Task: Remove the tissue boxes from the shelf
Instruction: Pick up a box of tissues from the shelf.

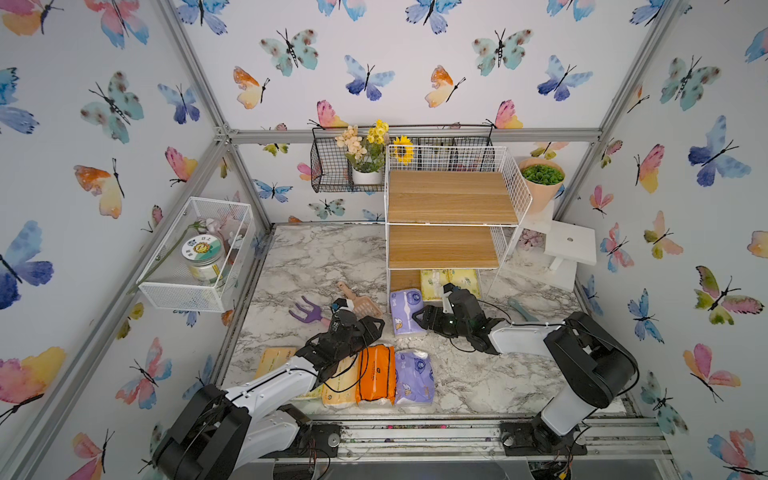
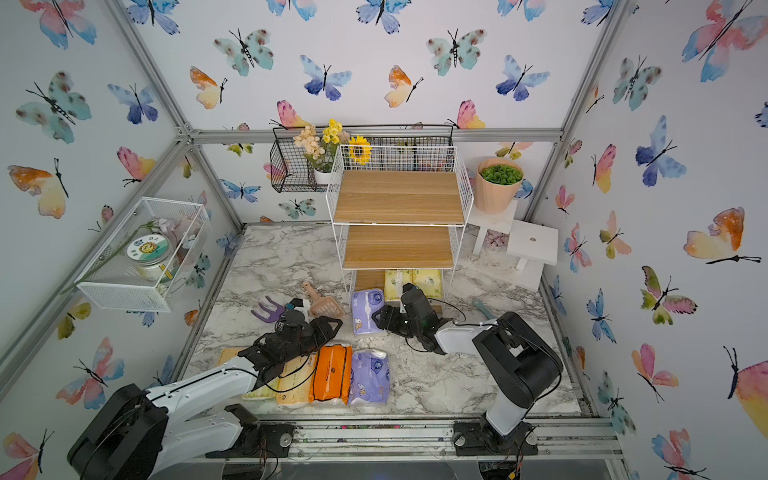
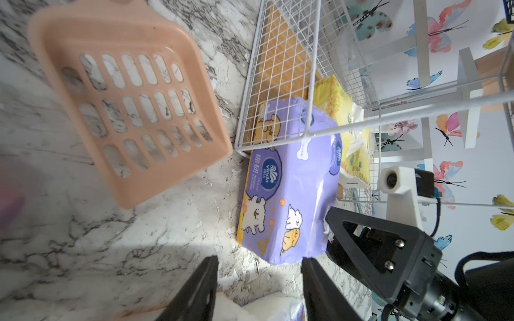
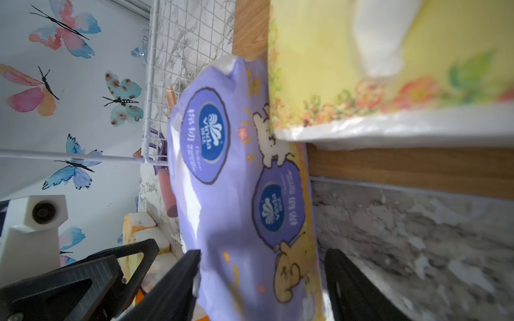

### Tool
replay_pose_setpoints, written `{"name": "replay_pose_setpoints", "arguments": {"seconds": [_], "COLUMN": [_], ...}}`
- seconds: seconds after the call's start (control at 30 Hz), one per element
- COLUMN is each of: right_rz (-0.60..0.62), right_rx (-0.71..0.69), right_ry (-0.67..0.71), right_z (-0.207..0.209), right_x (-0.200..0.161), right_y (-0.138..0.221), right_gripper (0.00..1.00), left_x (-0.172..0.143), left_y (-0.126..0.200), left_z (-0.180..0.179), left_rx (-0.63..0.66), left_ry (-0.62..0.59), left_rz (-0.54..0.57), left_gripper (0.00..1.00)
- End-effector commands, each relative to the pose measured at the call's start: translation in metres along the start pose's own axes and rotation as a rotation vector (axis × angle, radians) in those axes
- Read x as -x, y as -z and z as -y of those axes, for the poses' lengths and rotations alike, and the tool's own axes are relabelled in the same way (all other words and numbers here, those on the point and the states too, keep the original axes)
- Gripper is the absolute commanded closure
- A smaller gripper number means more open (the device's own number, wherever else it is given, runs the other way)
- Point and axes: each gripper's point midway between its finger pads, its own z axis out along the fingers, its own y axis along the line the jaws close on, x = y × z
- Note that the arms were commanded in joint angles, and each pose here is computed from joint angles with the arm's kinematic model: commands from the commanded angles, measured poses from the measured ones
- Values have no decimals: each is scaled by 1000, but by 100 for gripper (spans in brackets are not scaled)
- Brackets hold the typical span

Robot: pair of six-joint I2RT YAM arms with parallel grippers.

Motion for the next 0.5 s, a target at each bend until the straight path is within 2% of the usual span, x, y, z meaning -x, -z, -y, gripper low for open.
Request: {"name": "replay_pose_setpoints", "arguments": {"seconds": [0.0, 0.2, 0.37, 0.47], "right_rz": [-8, -12, -29, -39], "right_rx": [66, 103, 178, 206], "right_ry": [9, 5, 14, 32], "right_z": [-4, 1, -7, -13], "right_x": [-2, -10, -16, -16], "right_y": [-4, -6, -8, -10], "right_gripper": [24, 26, 32, 37], "left_x": [-2, -5, -10, -11], "left_y": [-5, -16, -25, -30], "left_z": [13, 9, 8, 7], "left_rx": [-72, -66, -70, -64], "left_ry": [-29, -38, -39, -41], "left_rz": [-23, -44, -72, -81], "left_gripper": [46, 47, 54, 62]}}
